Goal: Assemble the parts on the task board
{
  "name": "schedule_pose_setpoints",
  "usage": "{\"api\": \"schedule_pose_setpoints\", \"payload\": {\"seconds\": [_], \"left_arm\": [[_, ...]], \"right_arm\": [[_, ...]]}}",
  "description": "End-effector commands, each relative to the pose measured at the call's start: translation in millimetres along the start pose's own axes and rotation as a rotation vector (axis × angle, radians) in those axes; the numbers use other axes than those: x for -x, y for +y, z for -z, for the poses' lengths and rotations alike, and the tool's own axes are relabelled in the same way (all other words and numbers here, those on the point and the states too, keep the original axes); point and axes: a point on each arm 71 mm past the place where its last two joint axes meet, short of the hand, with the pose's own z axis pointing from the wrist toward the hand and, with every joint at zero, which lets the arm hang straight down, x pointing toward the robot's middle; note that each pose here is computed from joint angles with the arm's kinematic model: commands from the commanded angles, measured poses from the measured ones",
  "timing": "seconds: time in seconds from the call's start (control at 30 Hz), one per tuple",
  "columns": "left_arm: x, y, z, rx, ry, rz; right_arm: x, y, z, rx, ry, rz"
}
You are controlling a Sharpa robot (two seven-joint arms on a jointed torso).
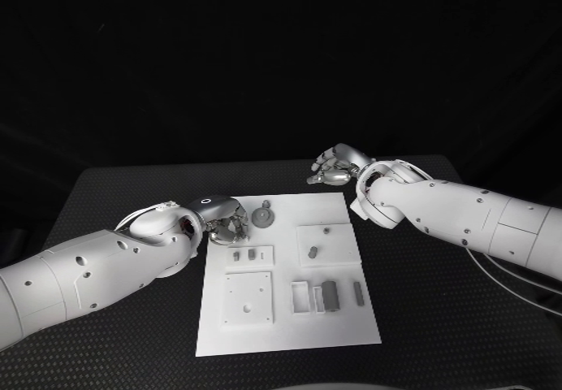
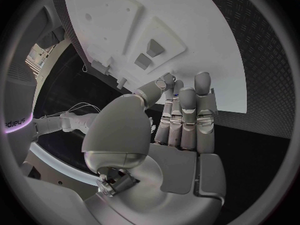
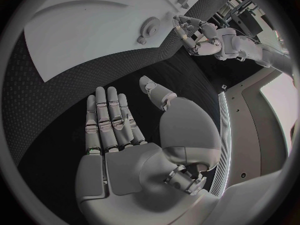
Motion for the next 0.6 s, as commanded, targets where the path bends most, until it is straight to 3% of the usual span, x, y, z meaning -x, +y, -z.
{"api": "schedule_pose_setpoints", "payload": {"seconds": [0.03, 0.6], "left_arm": [[-1.5, -1.7, -0.9, -0.002, 0.023, -0.004], [-3.5, -7.3, -3.3, -0.02, 0.026, -0.033]], "right_arm": [[-0.8, 1.2, 0.1, 0.012, 0.009, 0.002], [-0.7, 0.8, 0.2, 0.011, 0.011, 0.002]]}}
